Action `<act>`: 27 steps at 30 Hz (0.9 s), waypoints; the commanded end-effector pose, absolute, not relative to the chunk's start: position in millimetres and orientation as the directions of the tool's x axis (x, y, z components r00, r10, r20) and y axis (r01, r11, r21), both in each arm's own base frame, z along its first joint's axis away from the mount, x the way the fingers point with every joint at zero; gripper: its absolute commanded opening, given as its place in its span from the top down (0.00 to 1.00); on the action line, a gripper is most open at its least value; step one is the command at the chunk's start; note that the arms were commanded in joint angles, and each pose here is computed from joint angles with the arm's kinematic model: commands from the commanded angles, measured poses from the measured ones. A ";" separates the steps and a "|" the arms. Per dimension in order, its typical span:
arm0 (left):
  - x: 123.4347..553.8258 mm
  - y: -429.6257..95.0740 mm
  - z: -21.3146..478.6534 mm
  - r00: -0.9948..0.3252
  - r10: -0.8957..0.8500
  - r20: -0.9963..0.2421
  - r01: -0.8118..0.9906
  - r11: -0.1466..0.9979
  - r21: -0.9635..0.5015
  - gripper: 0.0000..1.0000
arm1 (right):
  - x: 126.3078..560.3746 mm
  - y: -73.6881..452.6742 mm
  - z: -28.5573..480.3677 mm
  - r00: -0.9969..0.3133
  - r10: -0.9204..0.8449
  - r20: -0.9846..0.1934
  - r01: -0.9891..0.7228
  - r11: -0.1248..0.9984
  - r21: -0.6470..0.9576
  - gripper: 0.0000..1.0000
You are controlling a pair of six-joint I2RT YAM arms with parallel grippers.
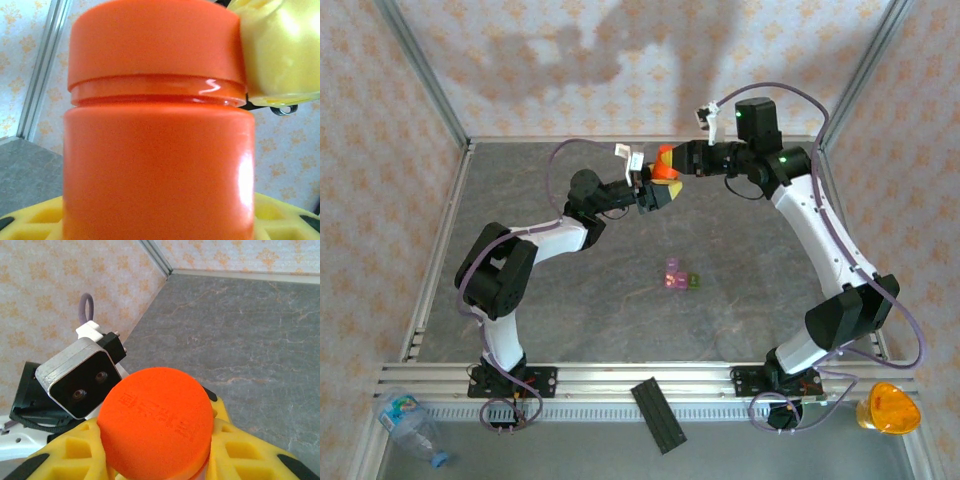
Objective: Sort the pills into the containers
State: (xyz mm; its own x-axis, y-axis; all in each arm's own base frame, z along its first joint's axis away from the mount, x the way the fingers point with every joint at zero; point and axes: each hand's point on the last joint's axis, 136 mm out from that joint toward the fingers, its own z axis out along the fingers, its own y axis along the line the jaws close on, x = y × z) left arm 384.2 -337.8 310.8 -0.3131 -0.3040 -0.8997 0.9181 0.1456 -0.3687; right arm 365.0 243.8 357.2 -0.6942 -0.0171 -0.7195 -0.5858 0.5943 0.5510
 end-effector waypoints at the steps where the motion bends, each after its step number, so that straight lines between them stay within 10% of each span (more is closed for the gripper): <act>1: 387.1 -332.3 331.3 -0.163 -0.351 -0.922 0.942 0.223 -0.251 1.00 | 359.2 248.9 351.9 -0.721 0.027 -0.692 -0.550 0.585 0.596 0.69; 13: 399.6 -322.8 316.3 0.088 -0.217 -0.972 0.791 0.608 -0.064 1.00 | 371.0 266.2 300.1 -0.726 0.167 -0.667 -0.381 0.710 0.592 0.68; 27: 391.6 -332.9 315.6 0.072 -0.224 -0.972 0.828 0.556 -0.067 1.00 | 371.1 224.2 342.7 -0.667 0.200 -0.718 -0.402 0.715 0.573 0.52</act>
